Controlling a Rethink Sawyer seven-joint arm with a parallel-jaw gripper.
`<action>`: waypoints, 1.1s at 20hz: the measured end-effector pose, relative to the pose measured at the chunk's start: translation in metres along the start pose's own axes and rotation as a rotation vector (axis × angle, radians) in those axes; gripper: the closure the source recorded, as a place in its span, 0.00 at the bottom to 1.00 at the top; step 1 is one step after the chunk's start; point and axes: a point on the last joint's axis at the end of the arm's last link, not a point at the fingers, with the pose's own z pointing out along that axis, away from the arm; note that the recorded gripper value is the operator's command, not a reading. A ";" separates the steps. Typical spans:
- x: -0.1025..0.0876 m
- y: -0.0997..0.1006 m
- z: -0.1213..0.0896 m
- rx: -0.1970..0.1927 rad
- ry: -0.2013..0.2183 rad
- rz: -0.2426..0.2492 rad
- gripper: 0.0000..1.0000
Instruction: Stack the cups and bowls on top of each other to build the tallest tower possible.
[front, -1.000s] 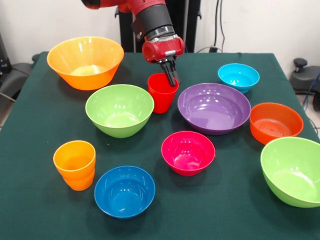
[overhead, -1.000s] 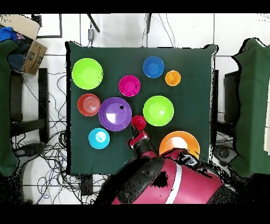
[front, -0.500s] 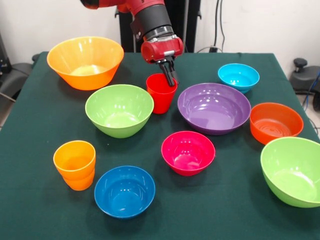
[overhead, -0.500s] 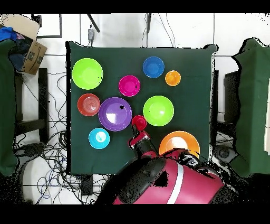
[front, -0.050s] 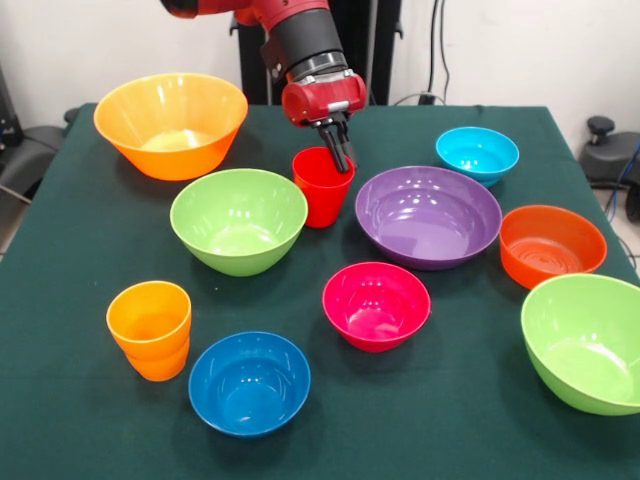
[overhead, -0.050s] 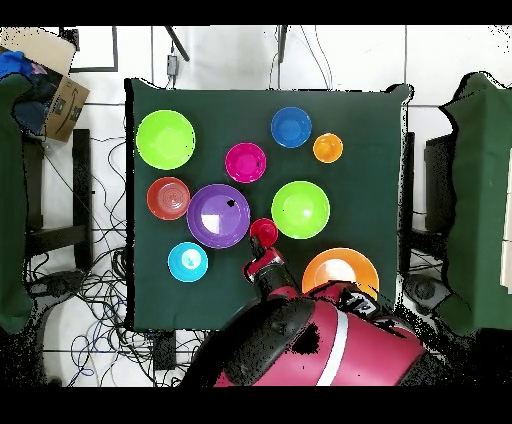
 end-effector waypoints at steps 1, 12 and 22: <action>0.000 0.000 0.000 0.000 0.000 0.000 1.00; 0.005 -0.001 -0.006 0.006 0.018 0.003 1.00; 0.013 0.003 -0.019 0.009 0.054 0.017 1.00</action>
